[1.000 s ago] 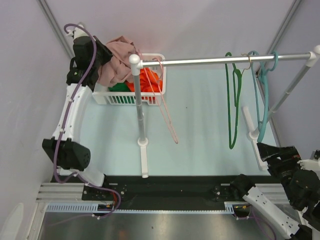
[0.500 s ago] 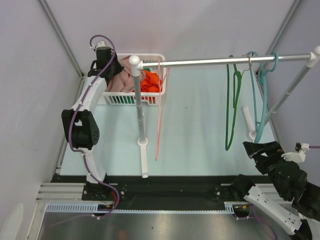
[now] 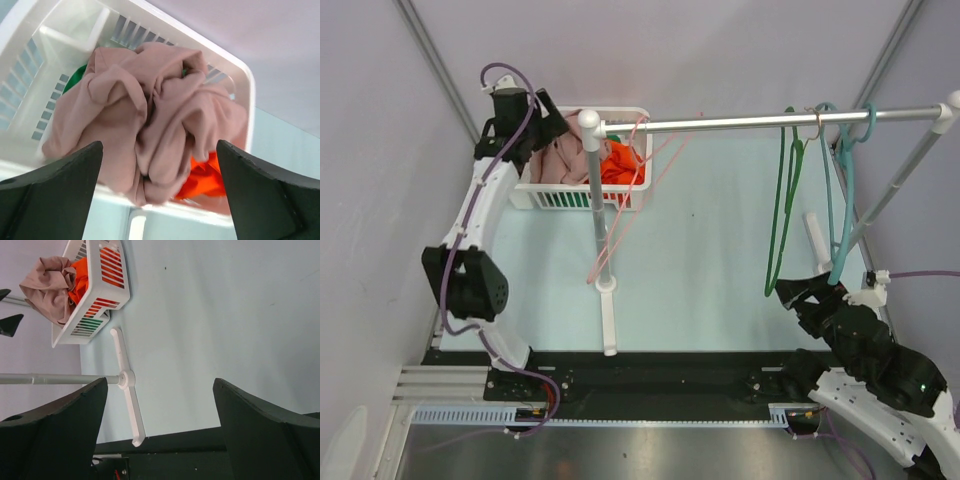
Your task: Remove the t-shirt from the hanger
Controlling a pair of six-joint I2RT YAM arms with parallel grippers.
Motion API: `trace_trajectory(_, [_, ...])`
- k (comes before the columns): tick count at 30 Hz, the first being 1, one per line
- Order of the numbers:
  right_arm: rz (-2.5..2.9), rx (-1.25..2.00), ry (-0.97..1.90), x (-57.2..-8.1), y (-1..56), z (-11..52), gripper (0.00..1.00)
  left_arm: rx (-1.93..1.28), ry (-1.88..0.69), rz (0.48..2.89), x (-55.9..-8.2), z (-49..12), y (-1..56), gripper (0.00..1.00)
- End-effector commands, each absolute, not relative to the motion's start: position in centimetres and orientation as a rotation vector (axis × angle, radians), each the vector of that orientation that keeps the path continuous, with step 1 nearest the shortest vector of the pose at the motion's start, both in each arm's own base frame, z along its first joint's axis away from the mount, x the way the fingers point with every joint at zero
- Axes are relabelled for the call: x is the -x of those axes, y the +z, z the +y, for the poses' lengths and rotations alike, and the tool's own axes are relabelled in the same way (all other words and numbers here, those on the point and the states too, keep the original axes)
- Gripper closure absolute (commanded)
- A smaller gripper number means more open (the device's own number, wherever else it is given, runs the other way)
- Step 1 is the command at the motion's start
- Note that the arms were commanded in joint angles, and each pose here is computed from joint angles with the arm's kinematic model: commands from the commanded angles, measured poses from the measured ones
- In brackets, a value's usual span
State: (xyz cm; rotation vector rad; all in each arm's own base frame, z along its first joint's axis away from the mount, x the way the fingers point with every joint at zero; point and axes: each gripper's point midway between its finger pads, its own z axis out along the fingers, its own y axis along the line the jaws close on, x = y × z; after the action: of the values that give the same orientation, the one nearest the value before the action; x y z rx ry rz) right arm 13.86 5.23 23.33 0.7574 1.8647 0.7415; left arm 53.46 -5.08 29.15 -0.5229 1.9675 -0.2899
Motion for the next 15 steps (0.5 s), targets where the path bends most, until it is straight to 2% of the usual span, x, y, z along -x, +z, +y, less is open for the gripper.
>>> trace_trajectory(1, [1.836,-0.757,0.834,-14.9,24.1,7.4,0.09,0.486,-0.370,1.869,-47.0,-5.8,35.7,0.00])
trace_trajectory(2, [1.843,-0.752,0.835,-15.0,23.9,7.6,0.09,0.482,-0.369,1.897,-46.0,-6.1,34.5,0.00])
trace_trajectory(4, [1.857,-0.745,0.847,-15.3,23.3,8.4,0.09,0.423,-0.431,1.848,-42.9,-7.6,36.6,0.00])
trace_trajectory(7, [1.875,-0.734,0.857,-15.6,22.3,9.3,0.09,0.338,-0.480,1.884,-39.6,-10.5,35.0,0.00])
trace_trajectory(13, [1.870,-0.695,0.896,-16.6,21.3,11.1,0.07,0.277,-0.611,1.951,-31.0,-13.6,28.7,0.00])
trace_trajectory(14, [1.886,-0.673,0.888,-16.7,20.4,11.5,0.07,0.280,-0.619,1.993,-30.0,-13.7,25.7,0.00])
trace_trajectory(15, [1.894,-0.658,0.906,-16.7,20.2,12.0,0.07,0.280,-0.678,1.949,-28.3,-13.9,26.4,0.00])
